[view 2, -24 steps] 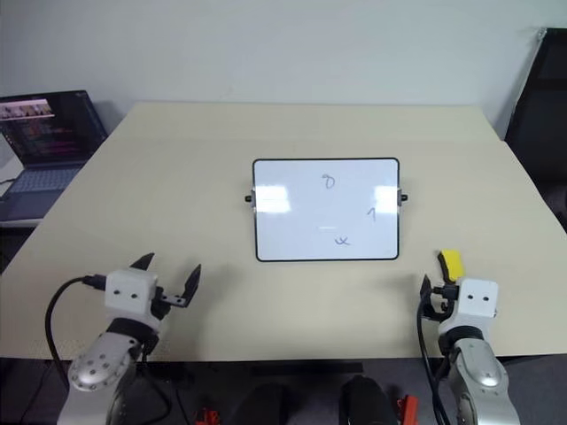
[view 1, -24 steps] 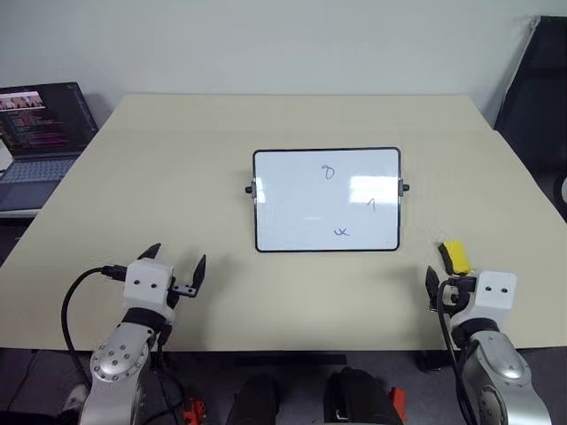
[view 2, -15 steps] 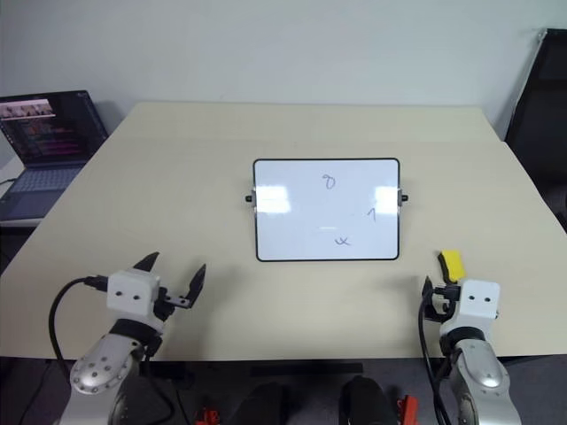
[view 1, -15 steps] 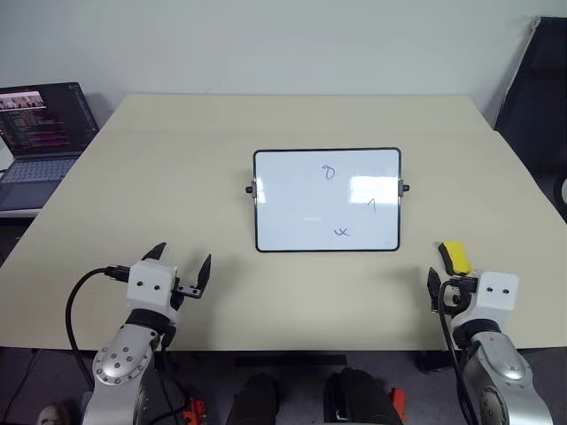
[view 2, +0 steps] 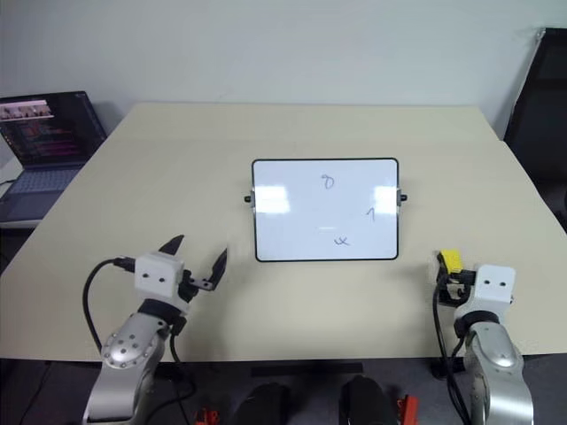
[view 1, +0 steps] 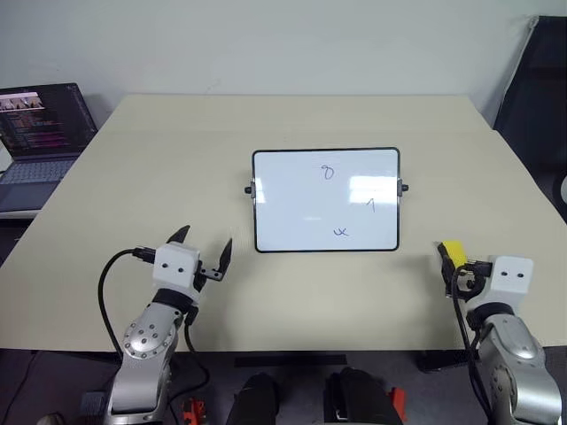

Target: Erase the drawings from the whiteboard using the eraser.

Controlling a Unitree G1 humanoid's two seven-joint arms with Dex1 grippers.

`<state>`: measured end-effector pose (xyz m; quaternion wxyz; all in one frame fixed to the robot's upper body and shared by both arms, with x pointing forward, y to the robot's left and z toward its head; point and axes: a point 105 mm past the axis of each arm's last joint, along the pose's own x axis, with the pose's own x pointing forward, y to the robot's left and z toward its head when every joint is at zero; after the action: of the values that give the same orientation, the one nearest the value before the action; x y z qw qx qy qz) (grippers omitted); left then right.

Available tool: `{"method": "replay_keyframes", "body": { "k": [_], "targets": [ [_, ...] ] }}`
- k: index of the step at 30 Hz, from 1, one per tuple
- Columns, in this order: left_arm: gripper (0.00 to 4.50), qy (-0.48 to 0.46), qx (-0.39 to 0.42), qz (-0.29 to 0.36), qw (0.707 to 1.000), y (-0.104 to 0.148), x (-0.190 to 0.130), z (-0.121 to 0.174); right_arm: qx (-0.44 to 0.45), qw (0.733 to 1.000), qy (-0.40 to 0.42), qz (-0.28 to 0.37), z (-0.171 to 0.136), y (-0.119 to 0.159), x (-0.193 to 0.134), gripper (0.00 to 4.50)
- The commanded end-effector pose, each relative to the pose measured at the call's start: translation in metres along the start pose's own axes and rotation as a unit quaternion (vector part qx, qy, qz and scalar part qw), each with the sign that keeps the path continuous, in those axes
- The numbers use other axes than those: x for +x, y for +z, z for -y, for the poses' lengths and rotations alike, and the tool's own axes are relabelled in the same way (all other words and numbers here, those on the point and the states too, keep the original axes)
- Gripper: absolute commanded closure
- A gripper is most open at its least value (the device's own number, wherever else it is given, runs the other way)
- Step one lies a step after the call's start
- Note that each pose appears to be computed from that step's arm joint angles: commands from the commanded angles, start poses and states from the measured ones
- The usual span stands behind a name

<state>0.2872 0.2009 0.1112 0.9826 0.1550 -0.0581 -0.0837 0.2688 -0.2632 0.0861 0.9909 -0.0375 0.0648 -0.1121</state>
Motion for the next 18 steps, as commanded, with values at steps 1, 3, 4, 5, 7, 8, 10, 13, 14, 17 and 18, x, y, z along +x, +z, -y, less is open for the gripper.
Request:
{"method": "replay_keyframes", "body": {
  "k": [1, 3, 4, 5, 7, 8, 10, 13, 14, 17, 18],
  "targets": [
    [0.0, 0.01, 0.012, 0.028, 0.999, 0.013, 0.003, -0.006, 0.009, 1.0, -0.003, 0.02, 0.002, 0.008, 0.002, 0.02],
    [0.0, 0.011, 0.014, 0.032, 0.999, 0.015, 0.005, -0.008, 0.013, 1.0, -0.001, 0.022, 0.001, 0.009, 0.004, 0.02],
    [0.0, 0.012, 0.014, 0.033, 0.999, 0.016, 0.005, -0.008, 0.013, 1.0, 0.001, 0.022, 0.0, 0.009, 0.005, 0.02],
    [0.0, 0.012, 0.015, 0.034, 0.999, 0.016, 0.006, -0.008, 0.013, 1.0, 0.003, 0.022, -0.001, 0.009, 0.006, 0.02],
    [0.0, 0.007, 0.013, 0.039, 0.999, 0.018, 0.006, -0.006, 0.014, 1.0, 0.005, 0.022, -0.001, 0.008, 0.007, 0.02],
    [0.0, -0.001, 0.013, 0.044, 0.999, 0.021, 0.008, -0.003, 0.014, 1.0, 0.006, 0.022, -0.001, 0.009, 0.008, 0.02],
    [0.0, -0.022, 0.009, 0.058, 0.998, 0.027, 0.01, 0.003, 0.015, 1.0, 0.009, 0.023, -0.002, 0.009, 0.01, 0.02],
    [0.0, -0.077, -0.017, 0.085, 0.993, 0.042, 0.016, 0.017, 0.019, 0.999, 0.013, 0.023, -0.004, 0.009, 0.013, 0.02],
    [0.0, -0.096, -0.027, 0.091, 0.991, 0.046, 0.018, 0.022, 0.02, 0.999, 0.016, 0.023, -0.005, 0.01, 0.014, 0.02],
    [0.0, -0.135, -0.045, 0.103, 0.984, 0.056, 0.023, 0.029, 0.025, 0.999, 0.024, 0.023, -0.008, 0.011, 0.019, 0.02],
    [0.0, -0.15, -0.053, 0.106, 0.982, 0.059, 0.024, 0.032, 0.027, 0.999, 0.029, 0.022, -0.01, 0.012, 0.02, 0.02]
  ]
}}
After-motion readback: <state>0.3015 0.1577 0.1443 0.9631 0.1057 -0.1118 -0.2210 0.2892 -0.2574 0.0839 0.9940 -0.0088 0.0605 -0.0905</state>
